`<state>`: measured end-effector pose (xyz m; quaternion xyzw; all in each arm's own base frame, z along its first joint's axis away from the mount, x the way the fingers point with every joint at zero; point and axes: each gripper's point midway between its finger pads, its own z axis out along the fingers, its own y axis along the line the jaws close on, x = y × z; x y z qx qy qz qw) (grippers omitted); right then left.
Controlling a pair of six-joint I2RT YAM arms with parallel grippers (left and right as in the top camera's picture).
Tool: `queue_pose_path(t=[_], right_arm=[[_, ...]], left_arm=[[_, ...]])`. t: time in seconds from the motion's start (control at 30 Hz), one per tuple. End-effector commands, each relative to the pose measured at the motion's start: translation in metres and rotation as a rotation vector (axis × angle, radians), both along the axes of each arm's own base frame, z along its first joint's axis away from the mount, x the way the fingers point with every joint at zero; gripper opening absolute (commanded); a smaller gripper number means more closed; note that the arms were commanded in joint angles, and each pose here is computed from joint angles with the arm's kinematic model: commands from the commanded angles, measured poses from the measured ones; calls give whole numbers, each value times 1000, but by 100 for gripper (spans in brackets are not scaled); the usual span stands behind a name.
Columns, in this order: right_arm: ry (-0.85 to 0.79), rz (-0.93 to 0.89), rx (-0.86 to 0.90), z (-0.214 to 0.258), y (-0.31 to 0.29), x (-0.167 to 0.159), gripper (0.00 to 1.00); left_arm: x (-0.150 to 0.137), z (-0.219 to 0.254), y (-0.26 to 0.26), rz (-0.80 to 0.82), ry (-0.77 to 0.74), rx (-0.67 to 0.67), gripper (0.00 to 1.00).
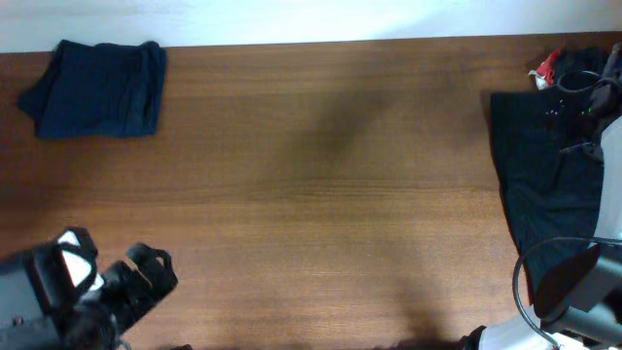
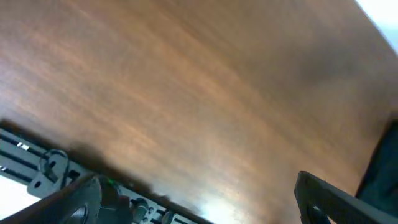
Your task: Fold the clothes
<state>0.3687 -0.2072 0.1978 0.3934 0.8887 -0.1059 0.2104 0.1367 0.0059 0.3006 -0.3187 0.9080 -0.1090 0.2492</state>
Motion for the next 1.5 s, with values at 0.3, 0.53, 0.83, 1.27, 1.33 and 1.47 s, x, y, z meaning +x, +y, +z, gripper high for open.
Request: queue_pose_path(t=[0.3,0.53,0.83,1.27,1.33,1.47], right_arm=[[-10,-7,-22,8,-3,-1,99],[-10,-7,-22,8,-3,-1,99],[-10,-7,-22,8,-3,-1,99],[-10,-7,-22,8,-3,-1,98],[-10,-7,-22,8,-4,-1,99],[-148,45,-80,67,23,-7,99]], left_arm=[[33,-36,-23,-237,-421,116,99],[105,-90,-18,-236,-1082,340,99],[109,-144,4,-344,-897,704,99],[109,-144,5,-341,-892,714,99],[109,-144,5,-341,-892,714,99],[109,-144,5,-341,-892,714,99]])
